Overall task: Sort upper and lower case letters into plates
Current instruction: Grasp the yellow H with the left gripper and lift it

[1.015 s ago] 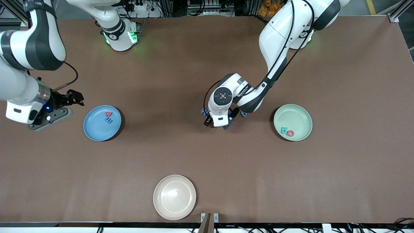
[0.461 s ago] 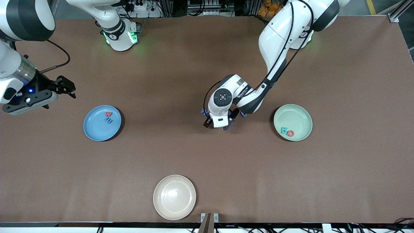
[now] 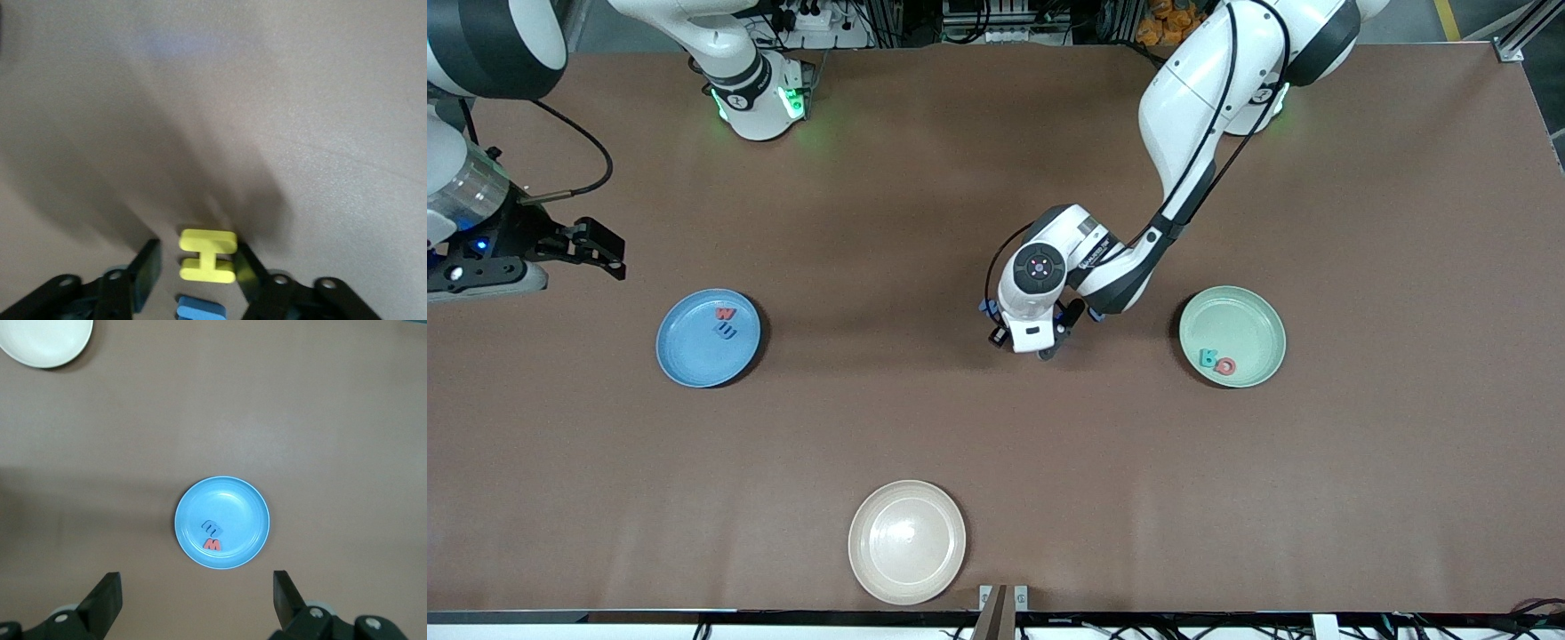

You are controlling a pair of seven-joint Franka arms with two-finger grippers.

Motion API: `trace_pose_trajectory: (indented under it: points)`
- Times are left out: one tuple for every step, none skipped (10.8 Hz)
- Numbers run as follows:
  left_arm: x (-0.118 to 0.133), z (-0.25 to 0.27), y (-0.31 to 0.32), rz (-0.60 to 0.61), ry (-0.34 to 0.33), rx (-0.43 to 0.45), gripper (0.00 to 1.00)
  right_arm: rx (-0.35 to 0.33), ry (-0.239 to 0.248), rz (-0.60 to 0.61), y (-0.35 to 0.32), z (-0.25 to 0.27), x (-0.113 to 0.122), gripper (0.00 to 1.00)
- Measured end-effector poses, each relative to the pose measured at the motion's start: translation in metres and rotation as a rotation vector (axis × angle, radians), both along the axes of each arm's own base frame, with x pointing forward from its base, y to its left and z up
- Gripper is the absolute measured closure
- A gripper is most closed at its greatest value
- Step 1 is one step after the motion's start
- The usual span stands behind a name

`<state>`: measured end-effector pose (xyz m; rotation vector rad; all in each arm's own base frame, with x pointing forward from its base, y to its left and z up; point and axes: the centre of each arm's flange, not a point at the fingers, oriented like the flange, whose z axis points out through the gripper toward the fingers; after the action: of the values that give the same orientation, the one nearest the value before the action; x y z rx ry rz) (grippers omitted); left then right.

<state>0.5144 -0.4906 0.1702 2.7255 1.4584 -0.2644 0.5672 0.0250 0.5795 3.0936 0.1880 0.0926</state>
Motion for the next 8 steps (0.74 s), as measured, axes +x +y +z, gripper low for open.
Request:
trace_pose_trajectory:
  points:
    - [0.002,0.005,0.000,0.001,-0.001,0.002,0.62,0.001,-0.006,-0.006,0.000,0.003,0.000,0.00]
    - [0.003,0.005,0.002,0.003,0.001,0.006,0.64,0.001,-0.007,-0.009,0.000,0.004,0.000,0.00]
    - [0.004,0.005,0.003,0.003,0.004,0.009,0.65,0.001,-0.007,-0.011,0.000,0.004,0.000,0.00]
    - [0.006,0.005,0.005,0.004,0.008,0.016,0.65,0.001,-0.006,-0.012,0.000,0.004,0.000,0.00]
    - [0.009,0.005,0.008,0.005,0.010,0.020,0.65,0.001,-0.006,-0.013,-0.001,0.004,0.000,0.00]
    - [0.013,0.006,0.012,0.005,0.011,0.022,0.65,0.001,-0.001,-0.013,-0.001,0.004,-0.001,0.00]
    - [0.015,0.006,0.015,-0.004,0.012,0.024,0.65,0.001,0.008,-0.014,-0.001,0.003,-0.002,0.00]
    - [0.018,0.008,0.017,-0.013,0.017,0.029,0.65,0.000,0.011,-0.014,-0.002,0.003,-0.002,0.00]
